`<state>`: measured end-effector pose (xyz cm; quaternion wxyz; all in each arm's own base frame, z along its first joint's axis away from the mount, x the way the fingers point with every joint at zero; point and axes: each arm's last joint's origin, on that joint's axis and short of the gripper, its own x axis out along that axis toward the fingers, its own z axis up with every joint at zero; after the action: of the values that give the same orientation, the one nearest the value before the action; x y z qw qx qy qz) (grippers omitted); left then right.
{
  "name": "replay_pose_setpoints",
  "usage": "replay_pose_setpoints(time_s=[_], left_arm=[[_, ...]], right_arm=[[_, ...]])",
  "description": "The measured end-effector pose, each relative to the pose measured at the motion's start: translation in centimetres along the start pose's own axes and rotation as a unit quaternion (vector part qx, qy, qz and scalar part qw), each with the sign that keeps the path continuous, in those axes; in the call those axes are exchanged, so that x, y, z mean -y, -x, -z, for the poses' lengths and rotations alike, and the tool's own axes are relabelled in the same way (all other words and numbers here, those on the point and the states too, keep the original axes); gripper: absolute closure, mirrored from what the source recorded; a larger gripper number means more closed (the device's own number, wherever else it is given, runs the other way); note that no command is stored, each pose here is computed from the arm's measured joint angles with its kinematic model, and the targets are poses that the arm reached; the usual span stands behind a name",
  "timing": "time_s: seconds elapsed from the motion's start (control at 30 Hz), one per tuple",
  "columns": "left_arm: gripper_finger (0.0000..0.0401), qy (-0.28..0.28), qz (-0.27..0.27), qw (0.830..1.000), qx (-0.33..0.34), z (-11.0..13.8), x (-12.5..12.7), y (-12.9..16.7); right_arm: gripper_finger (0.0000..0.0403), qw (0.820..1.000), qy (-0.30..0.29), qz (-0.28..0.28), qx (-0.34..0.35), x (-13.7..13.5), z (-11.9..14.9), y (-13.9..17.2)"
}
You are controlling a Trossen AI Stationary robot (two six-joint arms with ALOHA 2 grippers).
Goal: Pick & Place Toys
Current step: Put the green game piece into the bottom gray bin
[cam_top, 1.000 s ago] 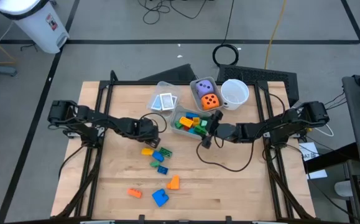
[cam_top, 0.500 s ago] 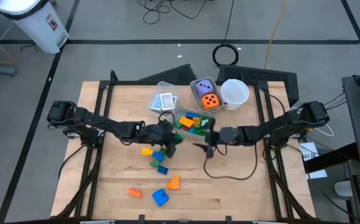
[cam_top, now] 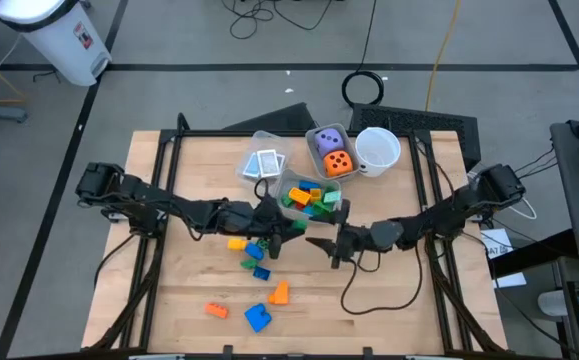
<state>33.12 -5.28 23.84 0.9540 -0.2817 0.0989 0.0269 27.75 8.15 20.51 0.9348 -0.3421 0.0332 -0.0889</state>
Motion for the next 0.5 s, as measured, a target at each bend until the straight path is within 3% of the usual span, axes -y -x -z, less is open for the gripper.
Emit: replay_pose_setpoints(time_s=[0.5], left_arm=[[0.0284, 0.032, 0.046, 0.998, 0.019, 1.1, -1.5, -2.6]], right_arm=[[0.0143, 0.999, 0.027, 0.024, 0.027, -0.7, 0.3, -0.7]])
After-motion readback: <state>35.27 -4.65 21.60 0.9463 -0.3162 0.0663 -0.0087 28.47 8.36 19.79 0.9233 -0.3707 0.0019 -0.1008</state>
